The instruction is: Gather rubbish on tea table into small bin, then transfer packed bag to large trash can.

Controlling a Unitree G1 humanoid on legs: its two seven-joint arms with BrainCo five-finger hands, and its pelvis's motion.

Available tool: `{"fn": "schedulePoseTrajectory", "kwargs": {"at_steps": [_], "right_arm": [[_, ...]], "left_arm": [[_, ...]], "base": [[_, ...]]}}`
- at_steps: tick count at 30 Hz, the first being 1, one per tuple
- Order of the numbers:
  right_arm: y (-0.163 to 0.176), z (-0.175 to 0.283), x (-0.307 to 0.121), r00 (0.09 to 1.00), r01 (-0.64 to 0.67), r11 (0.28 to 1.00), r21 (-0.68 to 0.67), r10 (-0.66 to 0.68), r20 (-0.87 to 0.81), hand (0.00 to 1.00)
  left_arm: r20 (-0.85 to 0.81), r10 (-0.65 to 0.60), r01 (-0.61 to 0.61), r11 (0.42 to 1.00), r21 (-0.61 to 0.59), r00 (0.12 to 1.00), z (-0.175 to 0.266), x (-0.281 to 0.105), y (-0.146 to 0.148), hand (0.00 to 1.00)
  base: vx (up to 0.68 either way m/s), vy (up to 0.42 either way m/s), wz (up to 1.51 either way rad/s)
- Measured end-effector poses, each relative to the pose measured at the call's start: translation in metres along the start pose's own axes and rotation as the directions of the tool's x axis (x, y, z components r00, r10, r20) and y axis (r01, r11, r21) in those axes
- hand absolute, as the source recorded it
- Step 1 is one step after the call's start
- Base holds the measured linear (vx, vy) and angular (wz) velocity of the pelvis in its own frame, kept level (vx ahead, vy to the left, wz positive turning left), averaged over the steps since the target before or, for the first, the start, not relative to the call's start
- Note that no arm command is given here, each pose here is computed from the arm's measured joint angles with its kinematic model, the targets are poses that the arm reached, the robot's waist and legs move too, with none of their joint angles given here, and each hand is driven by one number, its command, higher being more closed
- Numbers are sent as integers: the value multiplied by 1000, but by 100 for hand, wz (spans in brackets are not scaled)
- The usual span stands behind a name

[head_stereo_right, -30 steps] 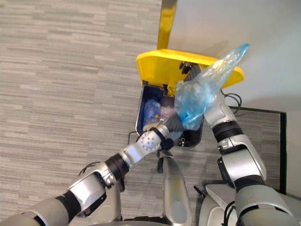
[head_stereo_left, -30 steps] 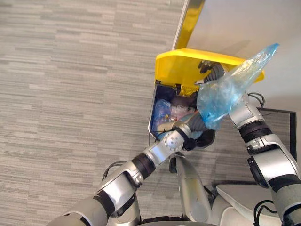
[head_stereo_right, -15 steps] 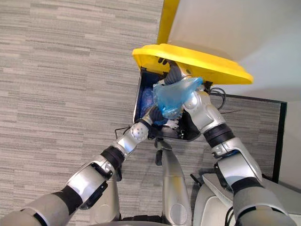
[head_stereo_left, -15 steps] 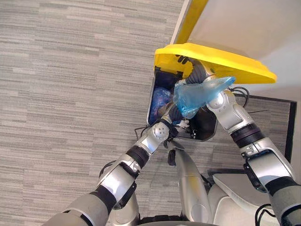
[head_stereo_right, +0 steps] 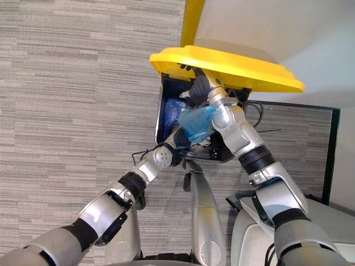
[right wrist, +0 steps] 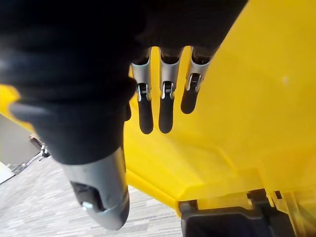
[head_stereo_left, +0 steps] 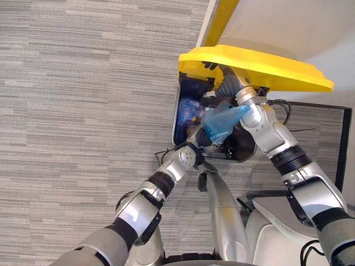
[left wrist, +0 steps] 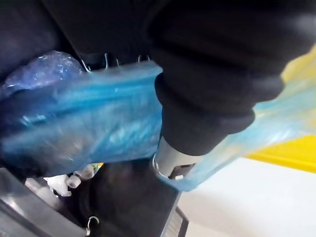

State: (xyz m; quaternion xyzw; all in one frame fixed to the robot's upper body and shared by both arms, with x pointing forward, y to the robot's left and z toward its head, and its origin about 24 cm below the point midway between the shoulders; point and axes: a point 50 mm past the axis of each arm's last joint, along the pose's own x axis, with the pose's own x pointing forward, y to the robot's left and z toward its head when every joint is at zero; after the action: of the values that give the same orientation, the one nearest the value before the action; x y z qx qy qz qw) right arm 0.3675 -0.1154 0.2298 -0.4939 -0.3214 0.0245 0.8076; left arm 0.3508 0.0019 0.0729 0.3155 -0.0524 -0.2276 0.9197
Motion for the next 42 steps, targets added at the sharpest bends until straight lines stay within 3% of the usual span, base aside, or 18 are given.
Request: {"fn": "schedulePoseTrajectory", "kwargs": {"at_steps": [17,23,27,34,36,42], "right_arm": [[9,-24,-22,995,-11,1000,8,12,-100,0],[18,-38,-60,984,-4,998,61,15,-175,0],[42,-64,-107,943,-73,992,100,101,-317,0],[74,-92,-171,826,-153,970,190,231,-514,0],[100,-88,-198,763,-206,936,287,337,-551,0],[122,-85,-227,682,-213,896,390,422,-598,0]], "left_arm": [[-58,8,-11,998,-56,998,-19,-10,-7,0],[8,55,-53,985,-167,998,-15,-22,-3,0],[35,107,-95,964,-248,994,-28,-42,5,0],[-209,150,-221,901,-373,966,-104,-110,-1,0],[-339,140,-282,864,-417,930,-135,-148,-9,0],[-548,139,-410,815,-410,825,-179,-195,-14,0]], "base": [[0,1,0],[11,-12,10],[18,-47,23],[81,-49,14],[91,8,6],[21,29,8]]}}
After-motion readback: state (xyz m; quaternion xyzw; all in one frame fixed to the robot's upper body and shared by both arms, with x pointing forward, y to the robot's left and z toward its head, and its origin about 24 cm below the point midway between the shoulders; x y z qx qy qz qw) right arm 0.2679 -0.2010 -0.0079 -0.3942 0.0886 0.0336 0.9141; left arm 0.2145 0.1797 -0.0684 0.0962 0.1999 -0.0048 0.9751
